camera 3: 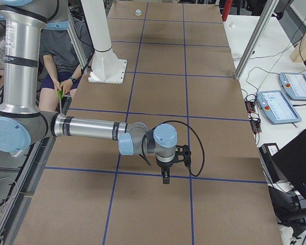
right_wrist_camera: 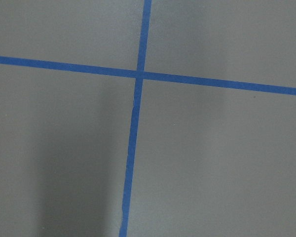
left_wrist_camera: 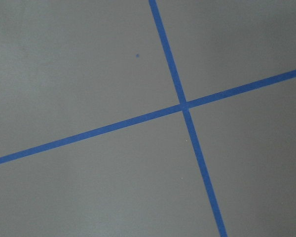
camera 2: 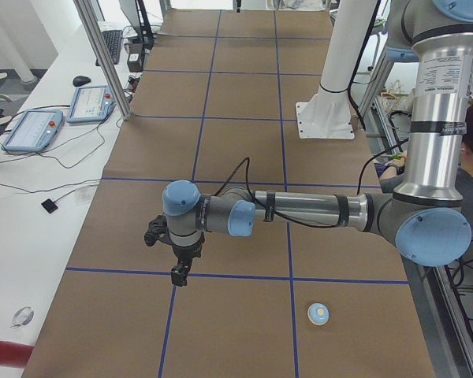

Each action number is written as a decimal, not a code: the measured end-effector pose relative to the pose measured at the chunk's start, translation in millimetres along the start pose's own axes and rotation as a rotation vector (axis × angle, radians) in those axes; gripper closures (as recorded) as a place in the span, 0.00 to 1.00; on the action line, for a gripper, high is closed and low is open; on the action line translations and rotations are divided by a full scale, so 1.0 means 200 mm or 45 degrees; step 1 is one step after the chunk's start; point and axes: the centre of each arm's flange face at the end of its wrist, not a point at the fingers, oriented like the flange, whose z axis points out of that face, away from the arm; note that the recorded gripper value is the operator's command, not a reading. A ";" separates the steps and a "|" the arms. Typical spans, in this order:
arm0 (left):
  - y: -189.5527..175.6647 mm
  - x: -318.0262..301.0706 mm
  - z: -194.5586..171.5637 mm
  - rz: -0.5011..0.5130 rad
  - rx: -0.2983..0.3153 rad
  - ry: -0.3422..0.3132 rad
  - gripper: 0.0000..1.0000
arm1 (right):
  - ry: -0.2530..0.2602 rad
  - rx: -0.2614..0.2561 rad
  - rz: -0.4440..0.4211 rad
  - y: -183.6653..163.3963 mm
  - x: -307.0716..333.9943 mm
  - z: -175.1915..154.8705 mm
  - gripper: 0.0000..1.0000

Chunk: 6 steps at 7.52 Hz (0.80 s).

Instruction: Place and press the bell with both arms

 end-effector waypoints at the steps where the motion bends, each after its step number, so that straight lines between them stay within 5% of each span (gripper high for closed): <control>1: -0.02 0.00 -0.01 0.005 0.006 -0.008 0.00 | -0.001 -0.002 0.003 0.01 0.00 0.00 0.00; 6: -0.12 0.05 -0.12 0.102 0.172 -0.073 0.00 | -0.001 0.002 -0.002 0.05 0.01 0.01 0.00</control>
